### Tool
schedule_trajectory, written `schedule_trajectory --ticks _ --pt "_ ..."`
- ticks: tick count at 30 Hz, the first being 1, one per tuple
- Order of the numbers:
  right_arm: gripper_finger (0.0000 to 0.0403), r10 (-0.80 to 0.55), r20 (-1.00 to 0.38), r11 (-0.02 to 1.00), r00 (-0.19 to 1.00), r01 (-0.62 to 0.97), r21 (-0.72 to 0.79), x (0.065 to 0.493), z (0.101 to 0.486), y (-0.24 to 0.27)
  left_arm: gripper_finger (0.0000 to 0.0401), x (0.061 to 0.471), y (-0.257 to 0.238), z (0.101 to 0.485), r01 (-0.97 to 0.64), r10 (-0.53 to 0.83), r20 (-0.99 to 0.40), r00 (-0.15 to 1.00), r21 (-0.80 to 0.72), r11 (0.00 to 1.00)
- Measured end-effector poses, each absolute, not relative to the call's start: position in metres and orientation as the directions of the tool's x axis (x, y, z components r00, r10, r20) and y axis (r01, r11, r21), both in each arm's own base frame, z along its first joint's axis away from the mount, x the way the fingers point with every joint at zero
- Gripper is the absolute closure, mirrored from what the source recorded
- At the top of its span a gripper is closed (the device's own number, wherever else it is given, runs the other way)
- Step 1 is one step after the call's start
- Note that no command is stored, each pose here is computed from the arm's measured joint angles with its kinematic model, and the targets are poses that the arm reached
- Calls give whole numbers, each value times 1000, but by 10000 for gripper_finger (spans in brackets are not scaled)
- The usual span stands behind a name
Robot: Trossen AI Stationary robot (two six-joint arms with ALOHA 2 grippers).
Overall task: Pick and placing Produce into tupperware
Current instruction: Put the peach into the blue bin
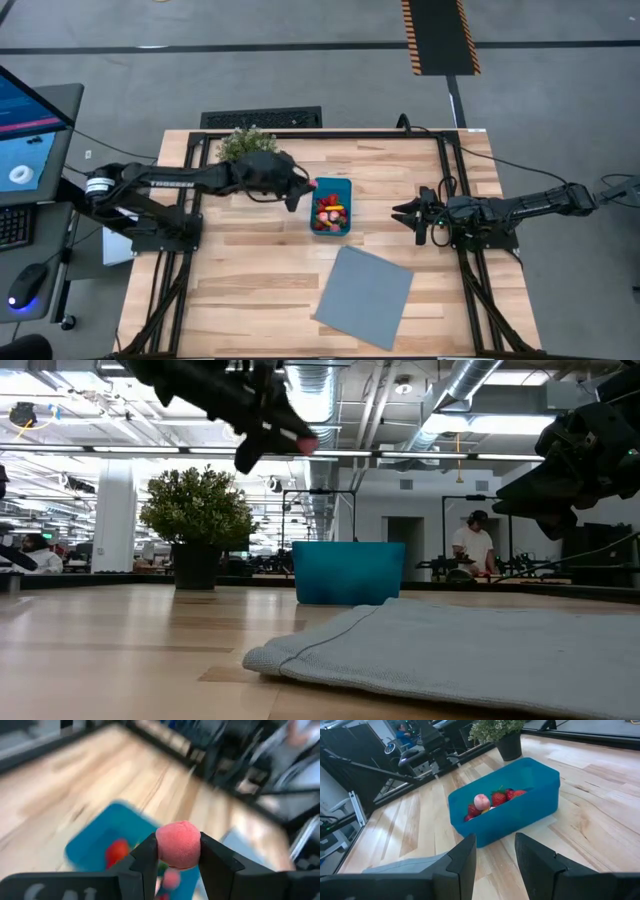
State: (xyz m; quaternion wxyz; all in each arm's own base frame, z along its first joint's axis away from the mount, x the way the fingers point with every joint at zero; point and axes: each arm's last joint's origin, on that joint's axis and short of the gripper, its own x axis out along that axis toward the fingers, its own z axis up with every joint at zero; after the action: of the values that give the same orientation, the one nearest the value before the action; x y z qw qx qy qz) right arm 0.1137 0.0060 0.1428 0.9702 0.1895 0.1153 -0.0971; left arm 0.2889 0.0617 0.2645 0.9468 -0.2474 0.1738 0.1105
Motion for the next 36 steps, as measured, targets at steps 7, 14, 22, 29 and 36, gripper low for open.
schedule_trajectory --ticks 7,14,22,29,36 --pt "244 -145 -261 909 954 233 345 114 143 6 293 325 71 253 -384 69 -701 710 -303 872" --pt "244 -145 -261 909 954 232 345 114 143 6 293 369 67 248 -247 5 -786 619 -188 950" --pt "244 -145 -261 909 954 233 345 114 143 6 293 390 66 226 -199 -11 -858 513 -131 971" --pt "244 -145 -261 909 955 232 345 114 143 6 293 394 64 209 -209 -23 -889 458 -133 969" --pt "244 -145 -261 909 955 232 345 114 143 6 286 395 65 209 -245 5 -887 462 -122 962"
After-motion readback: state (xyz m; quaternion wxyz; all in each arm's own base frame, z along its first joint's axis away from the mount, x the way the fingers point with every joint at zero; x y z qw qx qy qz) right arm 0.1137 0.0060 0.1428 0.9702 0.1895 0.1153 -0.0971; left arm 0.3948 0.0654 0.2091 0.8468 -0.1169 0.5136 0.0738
